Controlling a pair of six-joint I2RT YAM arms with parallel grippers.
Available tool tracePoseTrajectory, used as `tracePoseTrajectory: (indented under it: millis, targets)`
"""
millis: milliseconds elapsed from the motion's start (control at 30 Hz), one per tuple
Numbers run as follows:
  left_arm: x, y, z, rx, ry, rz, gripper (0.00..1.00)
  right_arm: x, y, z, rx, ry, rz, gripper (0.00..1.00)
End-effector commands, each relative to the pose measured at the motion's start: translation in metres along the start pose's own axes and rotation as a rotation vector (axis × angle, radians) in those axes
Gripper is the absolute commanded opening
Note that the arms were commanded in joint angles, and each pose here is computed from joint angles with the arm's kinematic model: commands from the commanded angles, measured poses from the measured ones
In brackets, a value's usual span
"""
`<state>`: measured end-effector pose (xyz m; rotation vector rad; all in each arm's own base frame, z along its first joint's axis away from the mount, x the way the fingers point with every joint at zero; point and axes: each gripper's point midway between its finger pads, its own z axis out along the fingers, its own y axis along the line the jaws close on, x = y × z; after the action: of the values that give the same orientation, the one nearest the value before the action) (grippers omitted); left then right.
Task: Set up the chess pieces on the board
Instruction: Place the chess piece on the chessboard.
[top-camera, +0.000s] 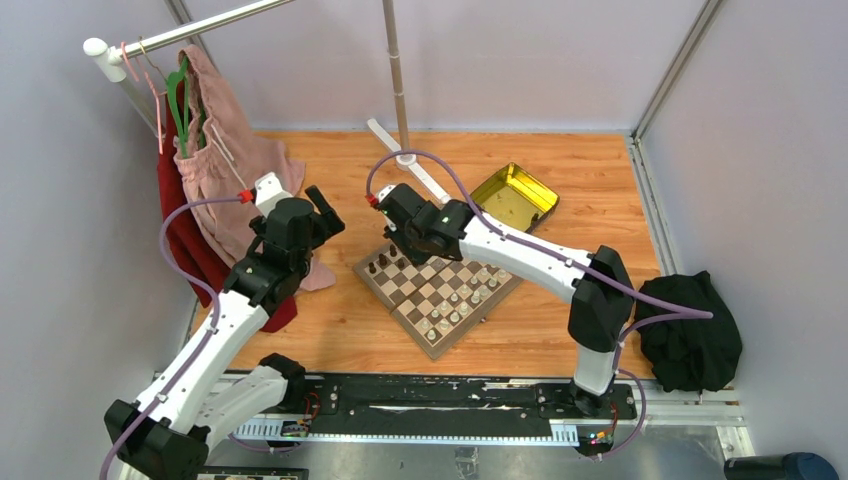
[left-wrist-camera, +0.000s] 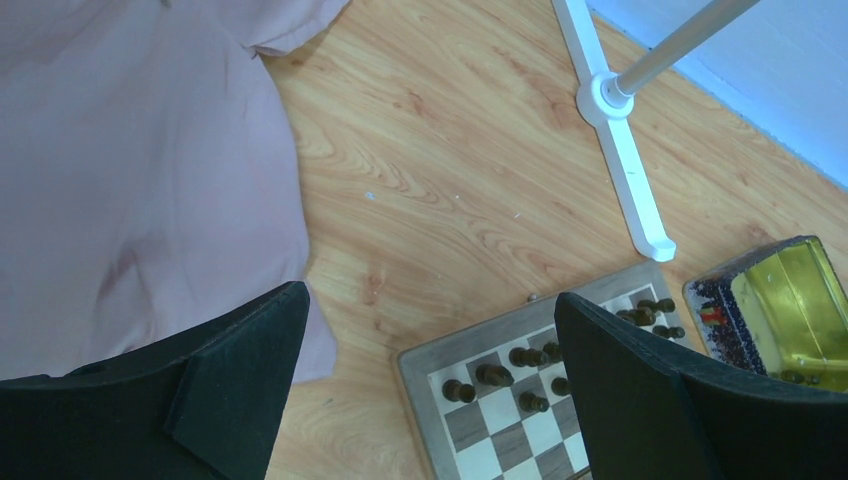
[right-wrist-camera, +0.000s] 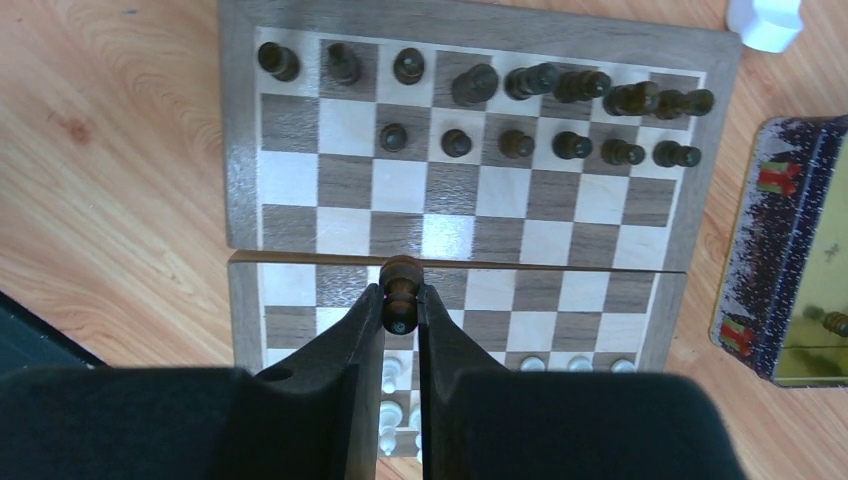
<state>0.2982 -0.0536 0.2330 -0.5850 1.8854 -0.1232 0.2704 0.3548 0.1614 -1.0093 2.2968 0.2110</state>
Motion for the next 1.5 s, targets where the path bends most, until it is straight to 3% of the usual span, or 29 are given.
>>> tracePoseTrajectory:
  millis: [0, 833, 1467]
  targets:
    - [-0.002, 0.01, -0.004, -0.034, -0.022, -0.036, 1.0, 0.015, 0.013, 0.005, 0.005, 0.051, -0.054, 0.0]
    - [-0.026, 0.044, -0.041, -0.091, -0.109, -0.087, 1.0, 0.018, 0.065, 0.054, -0.115, 0.126, -0.101, 0.0]
    - [-0.025, 0.041, -0.042, -0.071, -0.102, -0.097, 1.0, 0.019, 0.055, 0.08, -0.099, 0.165, -0.099, 0.0]
